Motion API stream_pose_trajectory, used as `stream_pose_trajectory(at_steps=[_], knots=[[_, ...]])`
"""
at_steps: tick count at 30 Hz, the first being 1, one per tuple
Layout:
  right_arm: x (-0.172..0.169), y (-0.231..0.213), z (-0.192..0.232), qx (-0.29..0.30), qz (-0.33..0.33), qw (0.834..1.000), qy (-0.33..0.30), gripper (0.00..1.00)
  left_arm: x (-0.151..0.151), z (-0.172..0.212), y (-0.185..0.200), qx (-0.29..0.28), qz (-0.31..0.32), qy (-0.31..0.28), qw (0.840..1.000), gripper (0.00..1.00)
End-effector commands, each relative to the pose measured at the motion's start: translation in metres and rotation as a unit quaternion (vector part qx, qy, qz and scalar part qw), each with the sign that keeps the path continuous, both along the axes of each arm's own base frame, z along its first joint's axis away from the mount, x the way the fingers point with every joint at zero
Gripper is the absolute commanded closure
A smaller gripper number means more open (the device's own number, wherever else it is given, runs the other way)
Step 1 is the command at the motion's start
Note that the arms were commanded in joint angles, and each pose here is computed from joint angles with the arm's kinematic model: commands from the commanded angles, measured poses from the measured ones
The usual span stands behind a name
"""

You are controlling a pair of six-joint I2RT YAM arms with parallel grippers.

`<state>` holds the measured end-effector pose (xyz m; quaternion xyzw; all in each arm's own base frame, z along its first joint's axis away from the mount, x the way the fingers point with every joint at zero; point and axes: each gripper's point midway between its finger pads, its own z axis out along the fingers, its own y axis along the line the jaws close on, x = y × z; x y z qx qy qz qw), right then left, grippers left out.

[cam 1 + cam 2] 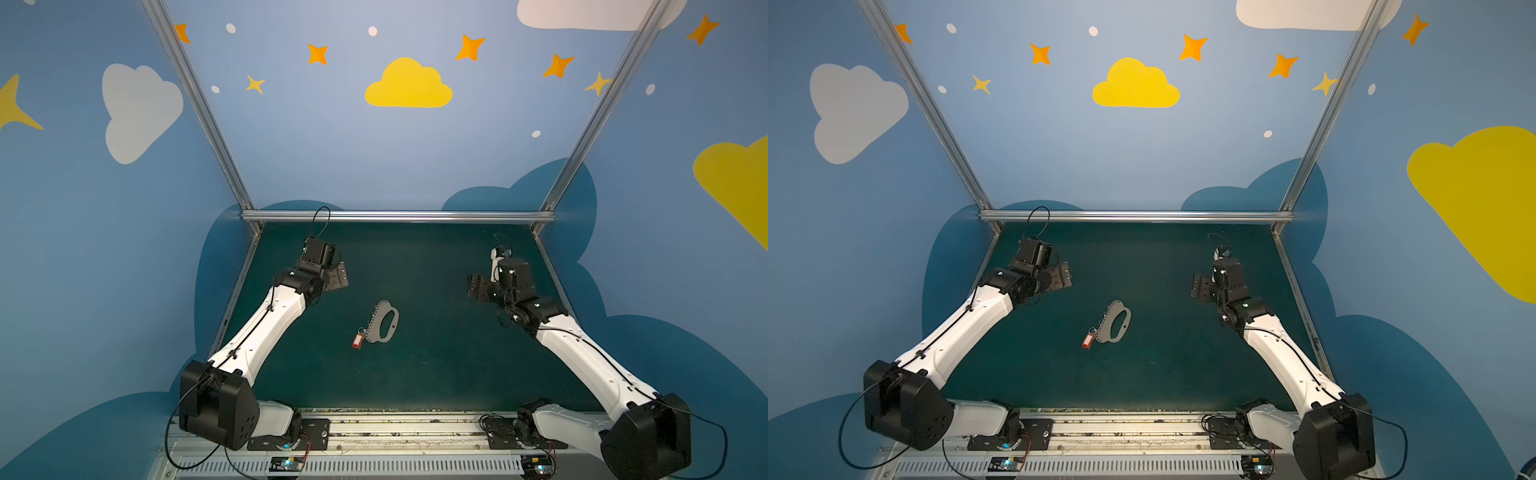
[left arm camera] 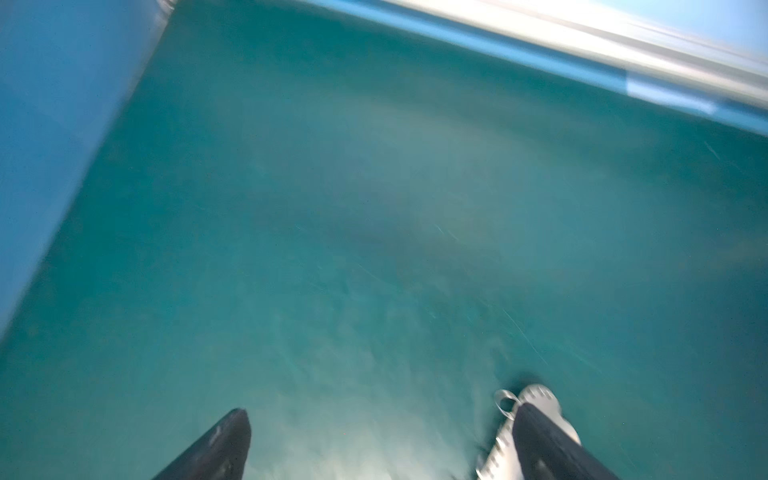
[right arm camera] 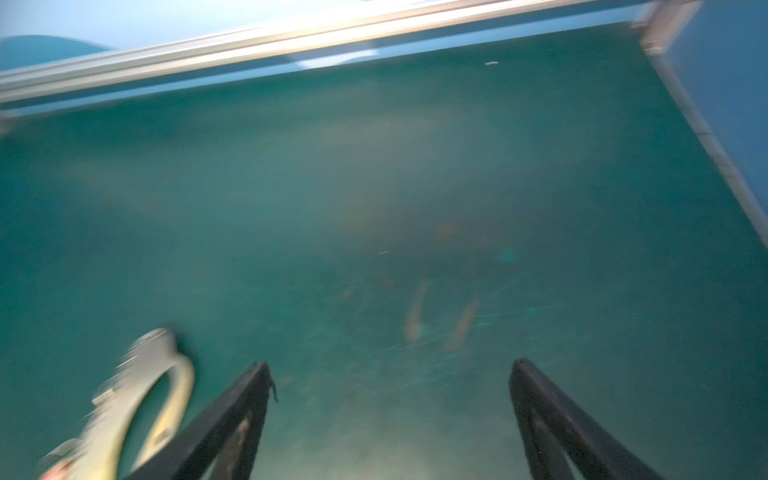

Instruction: Put the keys on the keyring

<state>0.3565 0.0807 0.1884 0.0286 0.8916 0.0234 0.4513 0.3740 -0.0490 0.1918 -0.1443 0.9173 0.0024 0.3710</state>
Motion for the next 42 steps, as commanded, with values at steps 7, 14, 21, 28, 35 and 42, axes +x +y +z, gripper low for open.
stream_pose_trajectory(at_steps=[7,14,21,28,35,42], knots=[[0.033,-0.082,-0.051,-0.143,-0.138,0.979,-0.045,0.08,0.027,-0.056,0.076,0.067,0.08,-0.083,0.991,0.0],[0.047,-0.083,-0.076,-0.159,-0.108,0.978,-0.083,0.08,0.027,-0.099,0.078,0.123,0.029,-0.093,0.988,0.0],[0.04,-0.071,-0.095,-0.043,0.0,0.992,-0.115,0.08,0.018,-0.111,0.072,0.074,-0.004,-0.19,0.979,0.0],[0.039,-0.069,-0.097,-0.038,0.011,0.991,-0.128,0.08,0.019,-0.112,0.072,0.048,-0.029,-0.165,0.985,0.0],[0.038,-0.068,-0.097,-0.042,0.016,0.992,-0.119,0.08,0.019,-0.112,0.073,0.048,-0.028,-0.166,0.985,0.0],[0.039,-0.067,-0.098,-0.042,0.018,0.992,-0.116,0.08,0.019,-0.112,0.072,0.049,-0.028,-0.168,0.984,0.0]])
